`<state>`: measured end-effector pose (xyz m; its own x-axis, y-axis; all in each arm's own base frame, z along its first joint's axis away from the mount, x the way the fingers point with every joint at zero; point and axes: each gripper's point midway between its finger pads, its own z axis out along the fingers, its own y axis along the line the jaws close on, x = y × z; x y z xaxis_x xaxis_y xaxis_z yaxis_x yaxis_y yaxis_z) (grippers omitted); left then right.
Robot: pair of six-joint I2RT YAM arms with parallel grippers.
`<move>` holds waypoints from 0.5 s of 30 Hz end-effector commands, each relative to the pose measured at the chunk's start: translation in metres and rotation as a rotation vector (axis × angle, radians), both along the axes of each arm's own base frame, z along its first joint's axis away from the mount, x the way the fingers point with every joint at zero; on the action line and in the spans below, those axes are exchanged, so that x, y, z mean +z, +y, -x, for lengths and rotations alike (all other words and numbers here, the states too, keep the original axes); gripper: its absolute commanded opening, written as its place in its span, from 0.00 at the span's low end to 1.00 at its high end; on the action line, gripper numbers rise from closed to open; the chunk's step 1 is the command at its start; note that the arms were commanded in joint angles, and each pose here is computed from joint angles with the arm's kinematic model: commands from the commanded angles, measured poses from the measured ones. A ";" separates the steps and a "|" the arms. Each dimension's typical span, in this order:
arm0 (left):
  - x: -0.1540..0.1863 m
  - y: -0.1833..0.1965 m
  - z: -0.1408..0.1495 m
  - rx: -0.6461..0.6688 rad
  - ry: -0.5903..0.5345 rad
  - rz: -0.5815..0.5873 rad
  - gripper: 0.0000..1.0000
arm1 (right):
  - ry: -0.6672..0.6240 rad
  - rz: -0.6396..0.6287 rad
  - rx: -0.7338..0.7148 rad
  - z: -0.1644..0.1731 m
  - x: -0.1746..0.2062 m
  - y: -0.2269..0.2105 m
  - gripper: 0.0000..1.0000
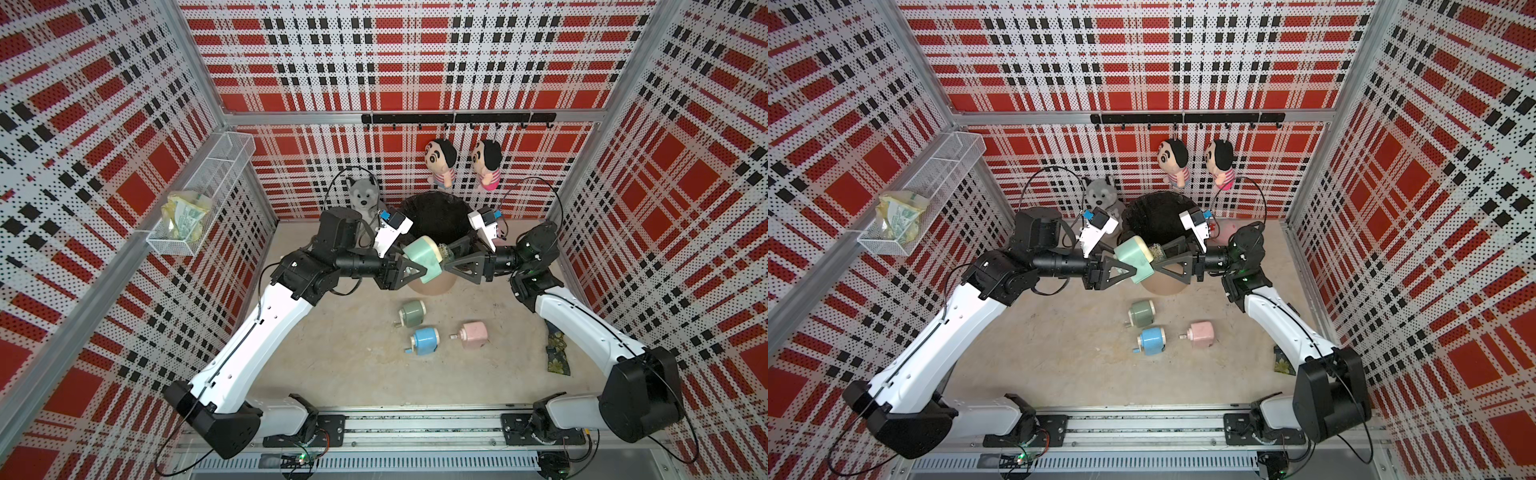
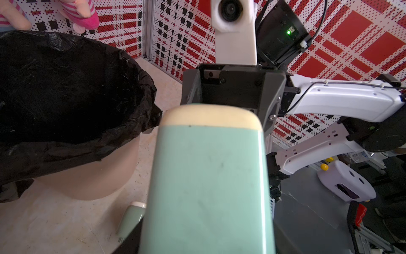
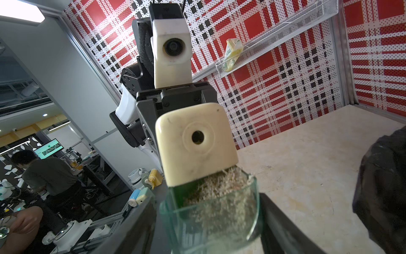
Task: Take out the pencil sharpener tray and clean the shavings
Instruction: Open the container of the pencil sharpener.
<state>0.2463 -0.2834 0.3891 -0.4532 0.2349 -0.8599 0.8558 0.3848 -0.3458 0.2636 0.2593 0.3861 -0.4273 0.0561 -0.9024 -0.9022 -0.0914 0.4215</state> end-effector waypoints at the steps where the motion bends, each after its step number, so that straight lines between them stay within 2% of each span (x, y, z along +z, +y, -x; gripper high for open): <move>1: 0.019 0.000 0.003 -0.015 -0.056 0.029 0.48 | -0.042 -0.032 0.026 0.009 0.013 -0.004 0.71; 15: 0.017 -0.001 0.000 -0.013 -0.052 0.023 0.48 | -0.031 -0.043 0.047 0.008 0.012 -0.004 0.53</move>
